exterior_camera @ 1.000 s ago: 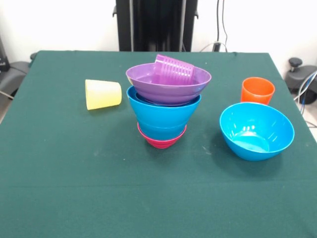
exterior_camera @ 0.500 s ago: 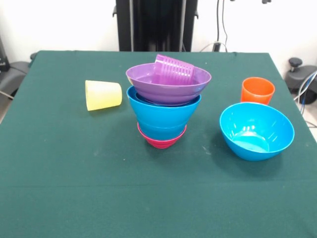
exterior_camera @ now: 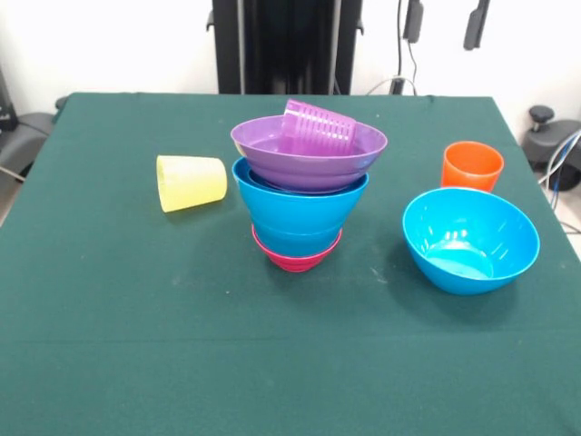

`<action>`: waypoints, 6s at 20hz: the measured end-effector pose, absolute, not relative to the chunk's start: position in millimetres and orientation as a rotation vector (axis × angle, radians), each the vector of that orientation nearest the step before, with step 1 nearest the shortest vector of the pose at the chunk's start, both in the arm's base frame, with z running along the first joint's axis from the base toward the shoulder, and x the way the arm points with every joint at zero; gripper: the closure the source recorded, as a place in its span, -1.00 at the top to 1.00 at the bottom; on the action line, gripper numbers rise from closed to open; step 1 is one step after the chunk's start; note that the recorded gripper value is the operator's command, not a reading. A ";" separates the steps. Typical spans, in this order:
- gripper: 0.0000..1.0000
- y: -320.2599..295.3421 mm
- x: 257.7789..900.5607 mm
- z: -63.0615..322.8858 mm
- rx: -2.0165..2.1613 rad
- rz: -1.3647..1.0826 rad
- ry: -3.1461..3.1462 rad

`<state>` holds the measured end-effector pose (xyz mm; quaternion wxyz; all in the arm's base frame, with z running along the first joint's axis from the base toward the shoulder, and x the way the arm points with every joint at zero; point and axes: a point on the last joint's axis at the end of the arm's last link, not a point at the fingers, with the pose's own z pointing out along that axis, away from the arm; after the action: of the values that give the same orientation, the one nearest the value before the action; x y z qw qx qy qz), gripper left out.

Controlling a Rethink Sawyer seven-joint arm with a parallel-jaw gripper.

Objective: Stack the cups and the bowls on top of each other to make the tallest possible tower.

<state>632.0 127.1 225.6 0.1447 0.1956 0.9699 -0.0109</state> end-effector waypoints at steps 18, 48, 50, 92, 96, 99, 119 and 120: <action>1.00 109.4 652.1 137.2 0.564 -0.086 2.778; 1.00 154.0 663.3 198.0 0.597 -0.062 2.744; 1.00 145.5 671.0 189.4 0.605 -0.066 2.724; 1.00 157.8 674.4 59.6 0.570 -0.163 2.722; 1.00 163.0 676.9 52.5 0.565 -0.164 2.724; 1.00 172.3 682.4 50.2 0.558 -0.152 2.718; 1.00 204.0 689.9 31.8 0.516 -0.129 2.721; 1.00 204.0 689.9 31.7 0.516 -0.129 2.721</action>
<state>689.9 204.0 31.7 0.1836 0.1831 0.9647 -0.0457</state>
